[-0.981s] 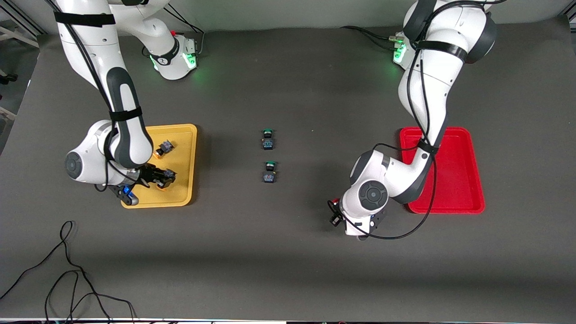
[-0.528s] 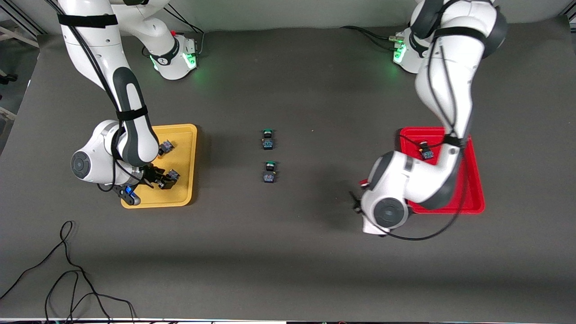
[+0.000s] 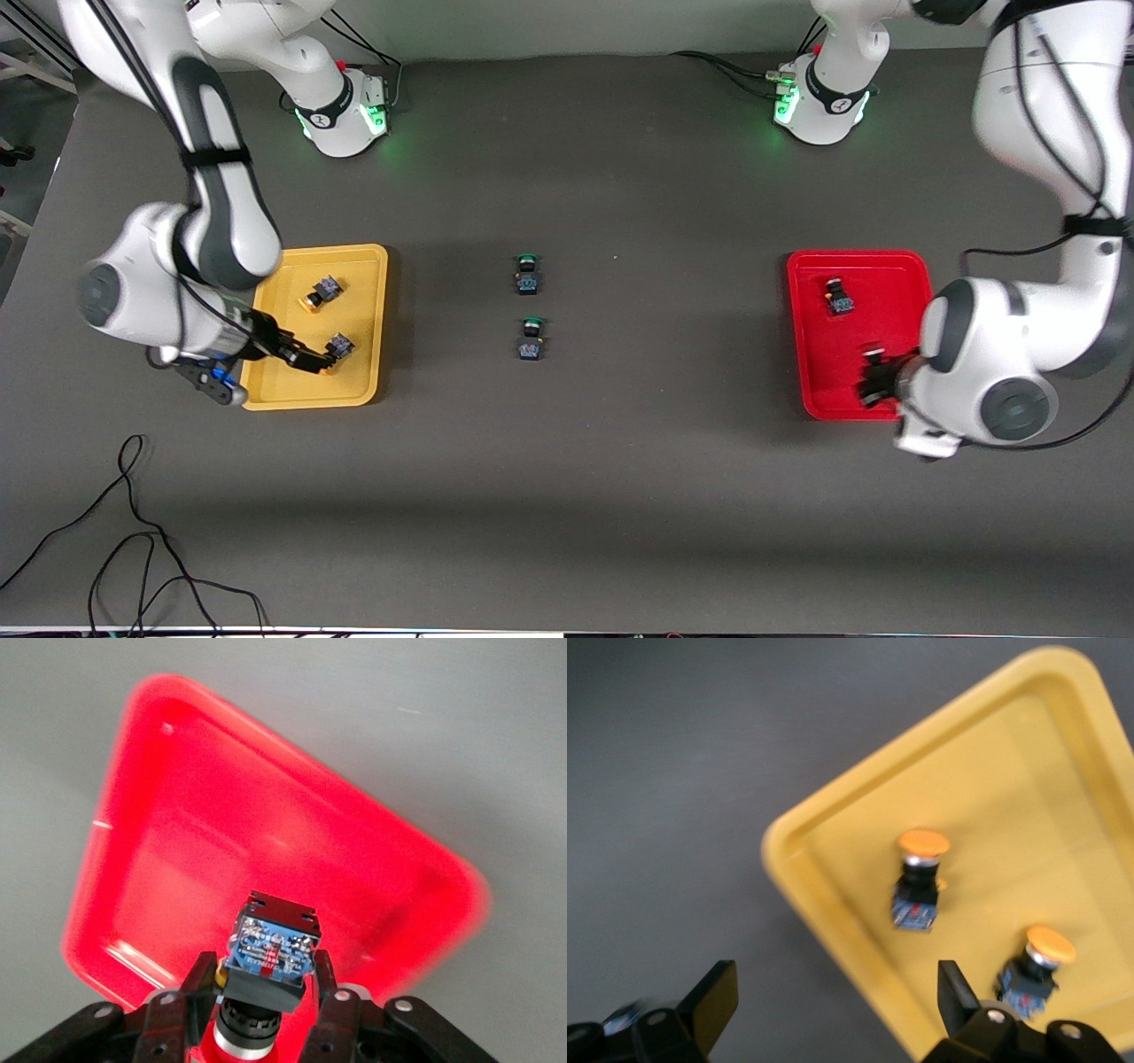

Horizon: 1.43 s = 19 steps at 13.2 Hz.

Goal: Place red and yellow buttons in trays

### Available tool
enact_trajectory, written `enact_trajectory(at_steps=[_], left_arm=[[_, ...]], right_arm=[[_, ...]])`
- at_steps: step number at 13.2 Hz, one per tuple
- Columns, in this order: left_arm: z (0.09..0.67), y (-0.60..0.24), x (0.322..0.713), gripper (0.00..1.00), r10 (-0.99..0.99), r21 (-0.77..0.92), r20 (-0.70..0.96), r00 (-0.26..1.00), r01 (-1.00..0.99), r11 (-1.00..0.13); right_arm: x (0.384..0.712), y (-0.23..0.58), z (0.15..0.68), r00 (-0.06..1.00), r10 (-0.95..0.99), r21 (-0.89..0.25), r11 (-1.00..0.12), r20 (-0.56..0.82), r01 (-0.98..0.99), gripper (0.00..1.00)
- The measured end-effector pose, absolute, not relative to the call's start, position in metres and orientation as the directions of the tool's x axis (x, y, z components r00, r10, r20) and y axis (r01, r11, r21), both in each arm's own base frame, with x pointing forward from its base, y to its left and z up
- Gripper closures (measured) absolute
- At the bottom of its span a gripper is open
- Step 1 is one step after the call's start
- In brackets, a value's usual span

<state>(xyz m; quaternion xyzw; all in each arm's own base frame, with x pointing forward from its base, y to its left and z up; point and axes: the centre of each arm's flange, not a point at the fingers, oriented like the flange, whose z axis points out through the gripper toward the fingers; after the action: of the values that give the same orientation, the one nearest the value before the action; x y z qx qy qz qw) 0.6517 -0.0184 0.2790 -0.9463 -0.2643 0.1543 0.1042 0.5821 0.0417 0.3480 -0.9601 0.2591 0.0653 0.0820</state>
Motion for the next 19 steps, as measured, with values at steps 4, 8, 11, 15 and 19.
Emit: enact_trajectory(at_steps=[4, 8, 11, 15, 19], left_arm=[[0.229, 0.007, 0.629, 0.52, 0.438, -0.233, -0.229, 0.869, 0.388, -0.892], [0.213, 0.020, 0.618, 0.35, 0.390, -0.215, -0.245, 0.888, 0.343, -0.915], [0.243, 0.024, 0.623, 0.01, 0.396, -0.215, -0.221, 0.891, 0.352, -0.911], [0.368, 0.018, 0.618, 0.00, 0.403, -0.214, -0.130, 0.906, 0.371, -0.904], [0.477, 0.011, 0.600, 0.00, 0.400, -0.170, -0.023, 0.916, 0.391, -0.905]], right_arm=[[0.557, 0.056, 0.479, 0.943, -0.332, -0.138, -0.933, -0.028, -0.332, 0.00], [0.506, 0.066, 0.573, 0.981, -0.180, -0.105, -0.980, 0.072, -0.172, 0.00], [0.493, 0.049, 0.600, 0.991, -0.112, -0.094, -0.990, 0.079, -0.104, 0.00], [0.500, 0.030, 0.603, 0.993, -0.101, -0.092, -0.991, 0.066, -0.095, 0.00], [0.504, 0.034, 0.602, 0.994, -0.093, -0.085, -0.993, 0.056, -0.088, 0.00]])
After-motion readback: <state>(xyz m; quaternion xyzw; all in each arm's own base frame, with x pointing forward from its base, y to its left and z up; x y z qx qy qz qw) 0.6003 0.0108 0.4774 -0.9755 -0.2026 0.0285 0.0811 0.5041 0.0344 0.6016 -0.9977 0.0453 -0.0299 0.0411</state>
